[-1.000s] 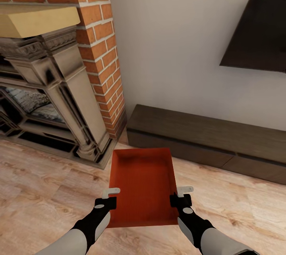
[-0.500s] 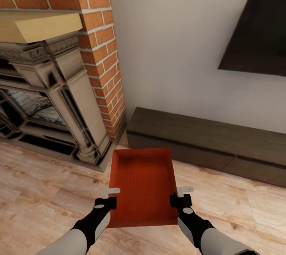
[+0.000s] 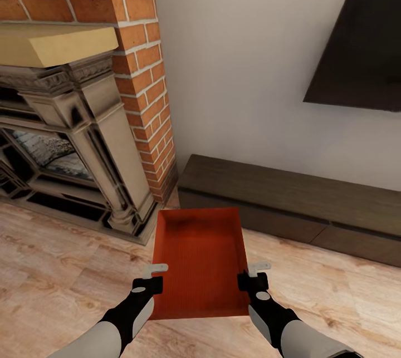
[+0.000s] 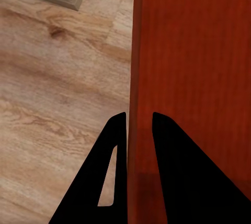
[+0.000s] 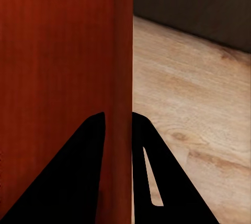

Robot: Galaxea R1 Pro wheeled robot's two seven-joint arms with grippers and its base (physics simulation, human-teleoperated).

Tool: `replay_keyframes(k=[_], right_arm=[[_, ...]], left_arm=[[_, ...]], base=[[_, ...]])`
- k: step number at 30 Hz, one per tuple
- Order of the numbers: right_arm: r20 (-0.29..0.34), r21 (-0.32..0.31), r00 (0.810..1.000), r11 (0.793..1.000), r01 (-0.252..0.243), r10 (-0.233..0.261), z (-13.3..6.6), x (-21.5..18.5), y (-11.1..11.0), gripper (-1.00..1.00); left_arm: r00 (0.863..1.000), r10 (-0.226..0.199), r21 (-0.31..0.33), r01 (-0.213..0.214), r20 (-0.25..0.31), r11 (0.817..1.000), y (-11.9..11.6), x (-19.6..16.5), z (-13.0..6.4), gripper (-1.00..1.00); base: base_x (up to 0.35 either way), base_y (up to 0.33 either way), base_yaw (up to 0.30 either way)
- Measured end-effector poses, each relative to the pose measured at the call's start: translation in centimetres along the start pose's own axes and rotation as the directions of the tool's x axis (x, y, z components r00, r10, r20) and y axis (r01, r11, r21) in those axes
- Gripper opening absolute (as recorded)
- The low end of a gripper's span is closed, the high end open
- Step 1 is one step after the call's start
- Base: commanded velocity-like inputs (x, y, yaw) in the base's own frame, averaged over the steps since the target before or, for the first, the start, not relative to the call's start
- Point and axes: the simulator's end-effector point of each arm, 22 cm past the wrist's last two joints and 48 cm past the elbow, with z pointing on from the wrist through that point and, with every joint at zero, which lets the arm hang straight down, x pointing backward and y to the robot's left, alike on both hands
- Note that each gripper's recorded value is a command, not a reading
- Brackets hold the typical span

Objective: Move the two storage containers from the living room to the garage. In the garage, place one container on the floor and stack the other container on top of it (either order is fine).

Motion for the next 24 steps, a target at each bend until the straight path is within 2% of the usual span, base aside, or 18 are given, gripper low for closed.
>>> replay_keyframes(k=[24], right_arm=[[0.038,0.003,0.999,1.0,-0.003,0.003,-0.7,-2.1,-0.2,-1.0]], left_arm=[[0.999,-0.004,0.002,0.003,0.038,1.0,0.0,-2.0,-1.0,-1.0]], base=[[0.0,0.0,0.0]])
